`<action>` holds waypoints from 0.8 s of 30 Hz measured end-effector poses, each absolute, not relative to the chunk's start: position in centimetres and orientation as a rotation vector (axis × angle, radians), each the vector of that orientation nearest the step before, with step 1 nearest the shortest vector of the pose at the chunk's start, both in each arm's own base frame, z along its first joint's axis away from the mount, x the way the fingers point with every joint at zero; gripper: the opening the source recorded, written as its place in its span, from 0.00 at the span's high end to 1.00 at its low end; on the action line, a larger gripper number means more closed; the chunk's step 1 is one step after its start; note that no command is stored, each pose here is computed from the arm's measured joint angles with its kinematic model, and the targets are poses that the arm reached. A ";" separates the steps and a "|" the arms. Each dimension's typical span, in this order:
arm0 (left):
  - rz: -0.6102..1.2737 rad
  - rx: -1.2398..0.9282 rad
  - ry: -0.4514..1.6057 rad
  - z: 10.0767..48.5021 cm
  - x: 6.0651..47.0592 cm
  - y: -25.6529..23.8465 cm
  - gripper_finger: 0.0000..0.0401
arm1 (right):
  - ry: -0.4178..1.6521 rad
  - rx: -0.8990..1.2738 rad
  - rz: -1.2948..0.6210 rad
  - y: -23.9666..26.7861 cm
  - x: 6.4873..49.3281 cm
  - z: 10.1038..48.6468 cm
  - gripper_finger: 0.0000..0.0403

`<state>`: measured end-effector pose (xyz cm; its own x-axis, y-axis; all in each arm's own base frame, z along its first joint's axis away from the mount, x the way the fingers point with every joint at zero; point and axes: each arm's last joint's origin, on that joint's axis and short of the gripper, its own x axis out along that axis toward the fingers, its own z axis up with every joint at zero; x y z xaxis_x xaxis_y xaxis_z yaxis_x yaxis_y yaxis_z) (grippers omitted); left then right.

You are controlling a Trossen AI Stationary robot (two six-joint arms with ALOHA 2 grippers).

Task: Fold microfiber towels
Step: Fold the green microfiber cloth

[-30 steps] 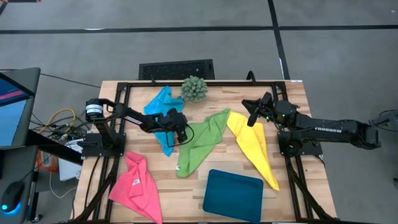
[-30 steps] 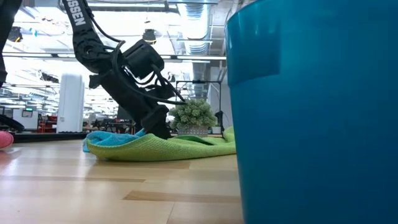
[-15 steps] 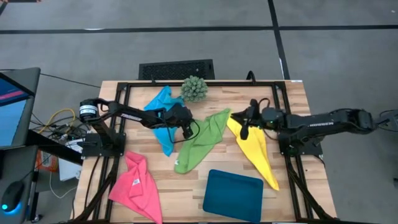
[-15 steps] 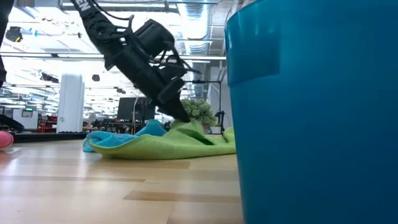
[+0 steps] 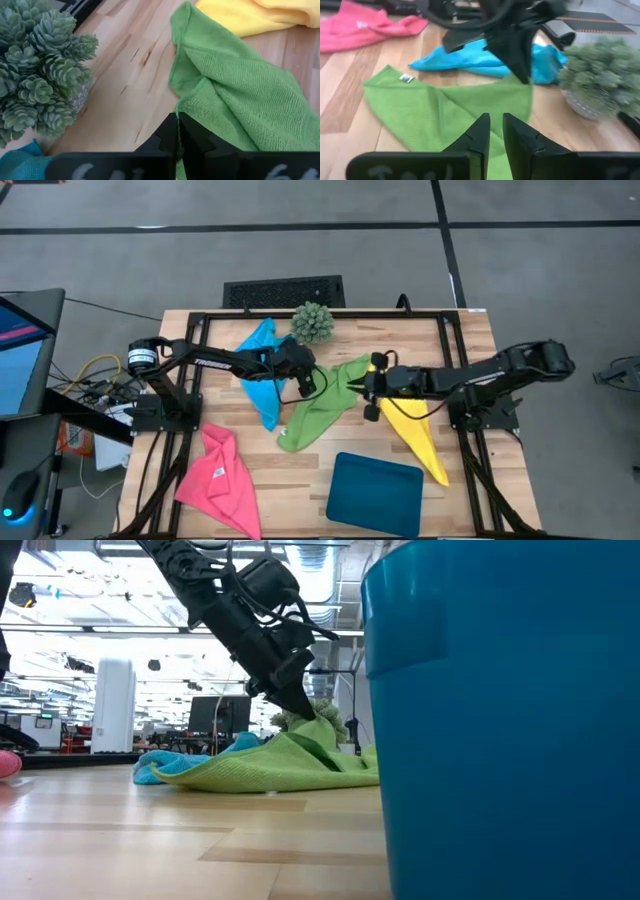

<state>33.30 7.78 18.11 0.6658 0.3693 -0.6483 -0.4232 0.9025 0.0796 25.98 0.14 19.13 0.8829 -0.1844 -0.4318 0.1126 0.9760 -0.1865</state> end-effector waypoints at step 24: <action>0.489 -0.043 0.742 18.0 33.1 7.9 1.00 | 0.626 -0.261 -0.013 2.4 36.1 13.0 0.60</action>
<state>33.09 7.89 18.00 0.6309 0.4118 -0.6576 -0.4416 0.8874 0.1321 36.09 2.37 12.96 0.8116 -0.0908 -0.5772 -0.0661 0.9672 -0.2451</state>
